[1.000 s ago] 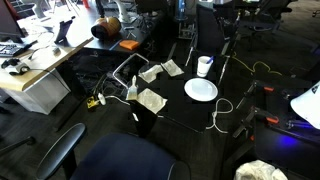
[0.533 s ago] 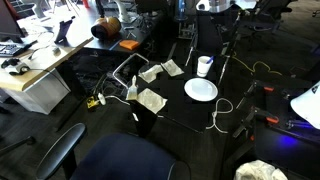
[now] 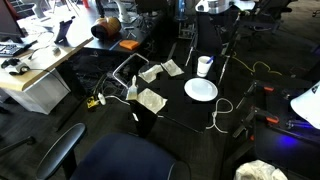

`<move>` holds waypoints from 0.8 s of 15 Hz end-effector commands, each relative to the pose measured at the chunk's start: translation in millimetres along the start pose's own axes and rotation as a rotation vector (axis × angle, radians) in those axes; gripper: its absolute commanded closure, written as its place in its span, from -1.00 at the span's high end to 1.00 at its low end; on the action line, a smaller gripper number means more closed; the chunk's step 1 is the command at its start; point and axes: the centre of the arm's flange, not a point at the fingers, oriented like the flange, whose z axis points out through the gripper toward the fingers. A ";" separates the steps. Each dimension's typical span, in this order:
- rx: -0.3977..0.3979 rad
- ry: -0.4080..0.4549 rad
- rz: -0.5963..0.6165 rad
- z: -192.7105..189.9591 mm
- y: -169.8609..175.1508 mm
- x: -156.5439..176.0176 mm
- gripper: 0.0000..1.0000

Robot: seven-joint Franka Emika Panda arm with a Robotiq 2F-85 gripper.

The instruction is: Remove the marker from the cup and put it on the table

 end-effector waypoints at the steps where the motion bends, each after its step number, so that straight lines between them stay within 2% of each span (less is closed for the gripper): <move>1: -0.031 0.010 -0.010 11.7 18.1 21.2 1.00; 4: -0.049 0.021 -0.039 27.9 30.8 38.5 1.00; 12: -0.013 -0.001 -0.055 79.8 48.2 67.3 1.00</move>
